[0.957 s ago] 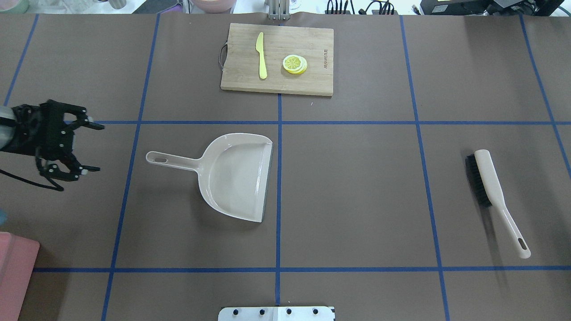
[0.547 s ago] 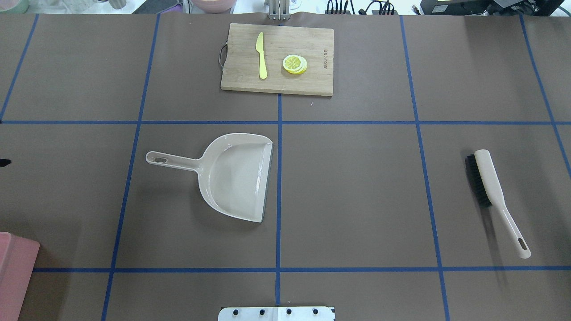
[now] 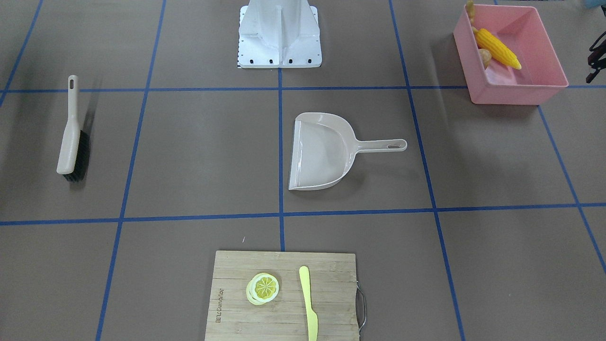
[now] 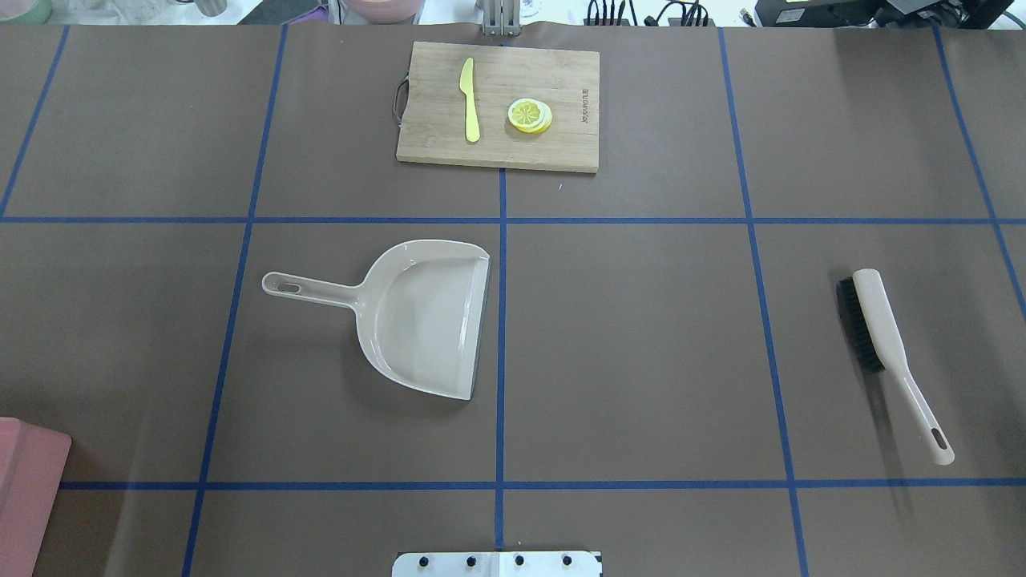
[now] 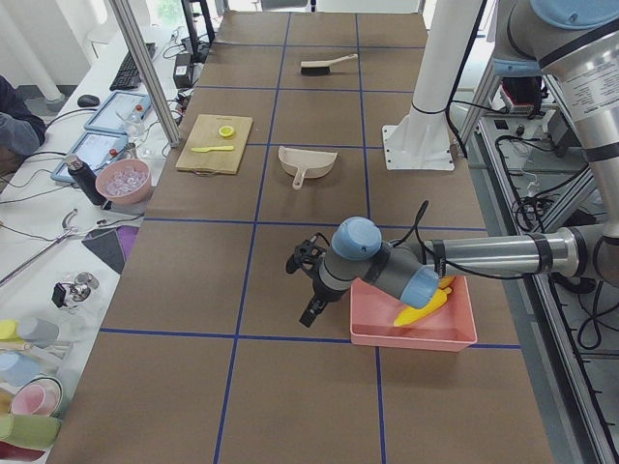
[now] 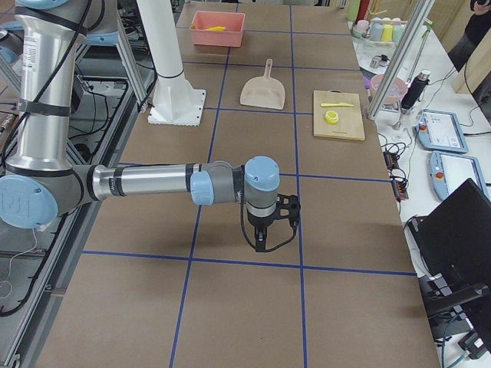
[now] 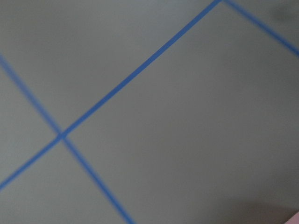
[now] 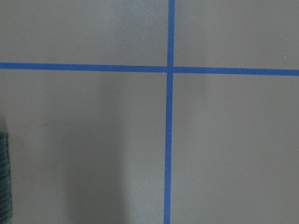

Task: Sweep and dump trash into bin

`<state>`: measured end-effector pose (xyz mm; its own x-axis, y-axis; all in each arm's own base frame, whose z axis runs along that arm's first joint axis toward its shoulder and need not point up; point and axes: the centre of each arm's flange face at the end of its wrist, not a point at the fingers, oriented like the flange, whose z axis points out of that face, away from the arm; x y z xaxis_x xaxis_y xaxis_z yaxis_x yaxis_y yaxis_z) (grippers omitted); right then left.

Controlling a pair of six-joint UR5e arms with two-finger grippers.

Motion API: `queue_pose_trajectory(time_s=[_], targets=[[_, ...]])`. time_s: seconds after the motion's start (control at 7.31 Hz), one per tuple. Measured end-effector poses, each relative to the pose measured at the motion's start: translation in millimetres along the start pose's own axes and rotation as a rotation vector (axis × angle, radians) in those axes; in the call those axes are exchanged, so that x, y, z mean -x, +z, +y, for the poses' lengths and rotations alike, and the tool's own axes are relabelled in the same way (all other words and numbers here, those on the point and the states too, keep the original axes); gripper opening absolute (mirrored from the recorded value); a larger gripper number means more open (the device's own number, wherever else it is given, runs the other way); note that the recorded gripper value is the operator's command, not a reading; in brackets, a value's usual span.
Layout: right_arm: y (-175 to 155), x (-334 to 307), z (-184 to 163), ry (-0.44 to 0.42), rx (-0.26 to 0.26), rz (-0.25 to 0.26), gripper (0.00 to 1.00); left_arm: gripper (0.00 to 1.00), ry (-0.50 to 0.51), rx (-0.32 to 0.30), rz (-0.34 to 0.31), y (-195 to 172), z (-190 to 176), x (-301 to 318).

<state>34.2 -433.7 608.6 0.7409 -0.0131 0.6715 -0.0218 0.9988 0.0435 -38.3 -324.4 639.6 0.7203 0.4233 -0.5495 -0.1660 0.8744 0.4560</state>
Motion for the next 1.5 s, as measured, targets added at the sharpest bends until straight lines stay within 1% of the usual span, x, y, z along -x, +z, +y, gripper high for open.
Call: queue_pose_trajectory(time_s=[0.14,0.27,0.41,0.55,0.68,0.82,0.96,1.23,1.37,1.5], targets=[[0.0,0.1,-0.1,0.0,0.0,0.0,1.0,0.99,-0.105,0.009,-0.006,-11.0,15.6,5.6],[-0.1,0.0,-0.1,0.0,0.0,0.0,1.0,0.99,-0.268,0.02,0.025,-25.0,14.6,-1.2],[0.0,0.0,-0.1,0.0,0.0,0.0,1.0,0.99,-0.446,0.034,0.072,-33.6,6.9,-9.9],[0.0,0.0,0.0,0.0,0.0,0.0,1.0,0.99,-0.606,0.052,0.098,-34.1,-0.2,-11.6],[0.0,0.0,0.0,0.0,0.0,0.0,1.0,0.99,-0.75,0.077,0.104,-29.9,-7.2,-8.3],[-0.2,0.2,-0.2,0.001,0.0,0.0,1.0,0.99,-0.856,0.105,0.099,-23.8,-14.2,-2.8],[-0.5,0.7,-0.8,0.001,-0.001,0.0,1.0,0.99,-0.898,0.116,0.094,-20.7,-19.6,0.5],[-1.4,3.0,-1.1,0.001,-0.001,-0.013,1.0,0.99,-0.918,0.124,0.087,-14.5,-26.6,6.9],[-1.3,3.8,-0.9,0.001,0.0,-0.021,1.0,0.99,-0.912,0.127,0.067,-9.8,-27.6,10.3],[-0.8,3.5,-0.5,0.002,0.001,-0.024,1.0,0.99,-0.871,0.124,0.039,-6.3,-33.7,11.1]])
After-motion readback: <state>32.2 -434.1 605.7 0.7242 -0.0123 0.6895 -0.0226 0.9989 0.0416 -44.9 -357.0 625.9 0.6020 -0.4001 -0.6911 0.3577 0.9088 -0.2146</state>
